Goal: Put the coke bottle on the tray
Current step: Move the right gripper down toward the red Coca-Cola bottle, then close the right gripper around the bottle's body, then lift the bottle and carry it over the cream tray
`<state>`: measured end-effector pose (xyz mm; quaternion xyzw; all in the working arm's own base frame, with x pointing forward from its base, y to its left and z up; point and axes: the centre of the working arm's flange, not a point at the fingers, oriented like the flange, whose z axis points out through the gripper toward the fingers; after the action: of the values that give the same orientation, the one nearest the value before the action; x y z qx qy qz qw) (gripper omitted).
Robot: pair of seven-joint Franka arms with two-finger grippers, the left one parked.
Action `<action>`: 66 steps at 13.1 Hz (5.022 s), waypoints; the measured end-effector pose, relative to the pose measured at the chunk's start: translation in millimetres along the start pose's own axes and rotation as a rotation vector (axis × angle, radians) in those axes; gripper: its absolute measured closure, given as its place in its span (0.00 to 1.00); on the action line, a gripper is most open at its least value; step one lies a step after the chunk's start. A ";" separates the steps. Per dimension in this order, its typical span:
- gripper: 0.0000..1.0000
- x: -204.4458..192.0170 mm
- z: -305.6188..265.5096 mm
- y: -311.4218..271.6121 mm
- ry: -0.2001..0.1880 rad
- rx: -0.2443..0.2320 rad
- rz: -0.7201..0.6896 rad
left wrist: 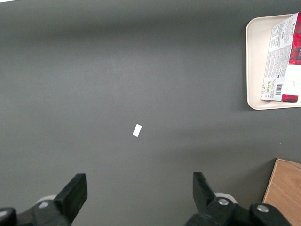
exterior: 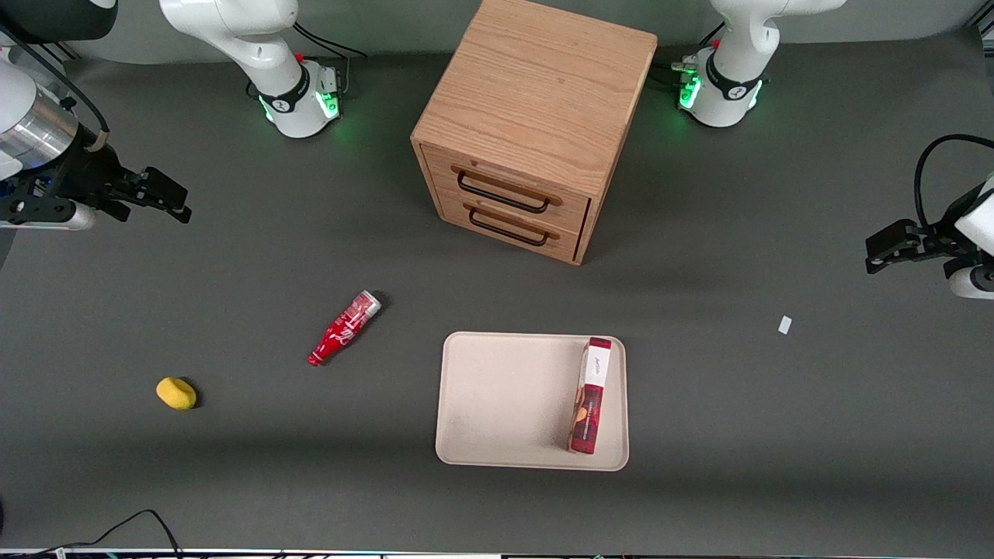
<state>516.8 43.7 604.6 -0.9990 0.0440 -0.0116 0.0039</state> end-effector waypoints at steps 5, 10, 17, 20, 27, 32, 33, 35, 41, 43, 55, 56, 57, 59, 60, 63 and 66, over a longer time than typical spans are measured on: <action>0.00 6.3 11.6 -1.6 -0.023 -0.004 0.021; 0.00 30.4 66.5 -36.9 -0.068 -0.007 0.078; 0.00 57.9 272.3 -154.2 -0.139 -0.009 0.496; 0.00 55.1 335.3 -152.2 -0.170 -0.052 0.601; 0.00 39.9 412.8 -126.0 -0.126 -0.024 0.665; 0.25 38.7 424.2 -126.4 -0.121 -0.014 0.666; 0.38 38.8 424.1 -126.6 -0.120 -0.013 0.666; 0.46 39.2 423.3 -126.7 -0.118 -0.012 0.666; 0.46 42.7 419.3 -127.6 -0.107 -0.007 0.663; 0.46 55.2 401.4 -131.4 -0.083 -0.015 0.641; 0.46 140.0 176.7 -264.6 0.115 0.066 0.167; 0.46 141.6 184.8 -287.2 0.125 0.086 0.128; 0.46 142.6 199.0 -309.7 0.143 0.113 0.084; 0.46 140.7 246.6 -347.1 0.172 0.157 -0.003; 0.46 140.3 275.7 -356.4 0.171 0.166 -0.032; 0.46 137.1 360.7 -365.1 0.133 0.162 -0.067; 0.46 134.5 391.9 -365.6 0.106 0.152 -0.069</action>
<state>692.1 398.7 219.1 -0.9947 0.0089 -0.0678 0.0768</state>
